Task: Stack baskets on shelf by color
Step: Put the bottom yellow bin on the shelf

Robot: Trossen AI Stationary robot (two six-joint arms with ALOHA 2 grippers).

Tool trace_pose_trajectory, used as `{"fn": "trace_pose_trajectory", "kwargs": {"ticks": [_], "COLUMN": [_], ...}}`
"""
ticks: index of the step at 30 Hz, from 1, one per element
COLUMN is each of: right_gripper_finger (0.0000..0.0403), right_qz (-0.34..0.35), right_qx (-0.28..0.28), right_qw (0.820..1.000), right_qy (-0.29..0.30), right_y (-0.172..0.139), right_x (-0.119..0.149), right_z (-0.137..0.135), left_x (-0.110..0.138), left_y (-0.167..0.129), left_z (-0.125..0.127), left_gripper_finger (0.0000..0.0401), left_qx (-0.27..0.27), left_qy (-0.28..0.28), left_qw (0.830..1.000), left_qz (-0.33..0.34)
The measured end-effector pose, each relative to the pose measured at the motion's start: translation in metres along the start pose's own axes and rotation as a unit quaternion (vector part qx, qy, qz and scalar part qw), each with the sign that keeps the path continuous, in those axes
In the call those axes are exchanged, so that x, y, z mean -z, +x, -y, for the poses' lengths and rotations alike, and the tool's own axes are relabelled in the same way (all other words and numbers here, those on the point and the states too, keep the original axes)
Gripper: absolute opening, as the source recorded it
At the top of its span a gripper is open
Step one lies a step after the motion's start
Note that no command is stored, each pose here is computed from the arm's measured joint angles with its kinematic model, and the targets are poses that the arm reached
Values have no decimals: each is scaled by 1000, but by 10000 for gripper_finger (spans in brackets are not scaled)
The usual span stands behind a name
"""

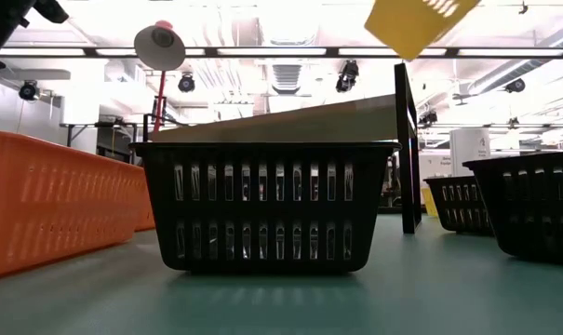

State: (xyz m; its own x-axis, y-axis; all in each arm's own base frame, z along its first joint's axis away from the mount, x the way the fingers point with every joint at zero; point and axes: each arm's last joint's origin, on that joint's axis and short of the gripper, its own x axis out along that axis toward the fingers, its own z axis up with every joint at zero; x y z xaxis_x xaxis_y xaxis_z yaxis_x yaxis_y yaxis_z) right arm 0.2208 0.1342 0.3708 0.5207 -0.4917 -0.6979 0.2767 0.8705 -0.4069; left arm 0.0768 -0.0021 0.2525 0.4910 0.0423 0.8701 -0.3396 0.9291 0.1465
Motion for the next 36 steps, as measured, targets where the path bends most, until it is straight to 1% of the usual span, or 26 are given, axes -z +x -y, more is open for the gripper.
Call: {"fn": "trace_pose_trajectory", "kwargs": {"ticks": [3,7,14,19,24,31,36], "right_gripper_finger": [9,9,9,9,9,9,9], "right_qz": [3,24,60,70,61,19,-10], "right_qx": [9,4,-69,-105,-100,-84,-78], "right_qw": [1000,1000,996,992,993,996,995], "right_qy": [2,-1,3,1,-9,-34,-68], "right_y": [10,21,47,63,81,115,138], "right_x": [-15,-35,-65,-76,-82,-85,-85], "right_z": [14,28,45,53,54,45,35], "left_x": [1,2,1,2,2,2,2], "left_y": [0,0,0,0,0,0,0], "left_z": [0,1,1,1,1,1,1], "left_gripper_finger": [1,1,1,1,1,1,1], "left_qx": [1,2,2,2,2,3,3], "left_qy": [0,0,0,0,0,0,0], "left_qw": [1000,1000,1000,1000,1000,1000,1000], "left_qz": [-2,-5,-5,-5,-5,-6,-6]}}
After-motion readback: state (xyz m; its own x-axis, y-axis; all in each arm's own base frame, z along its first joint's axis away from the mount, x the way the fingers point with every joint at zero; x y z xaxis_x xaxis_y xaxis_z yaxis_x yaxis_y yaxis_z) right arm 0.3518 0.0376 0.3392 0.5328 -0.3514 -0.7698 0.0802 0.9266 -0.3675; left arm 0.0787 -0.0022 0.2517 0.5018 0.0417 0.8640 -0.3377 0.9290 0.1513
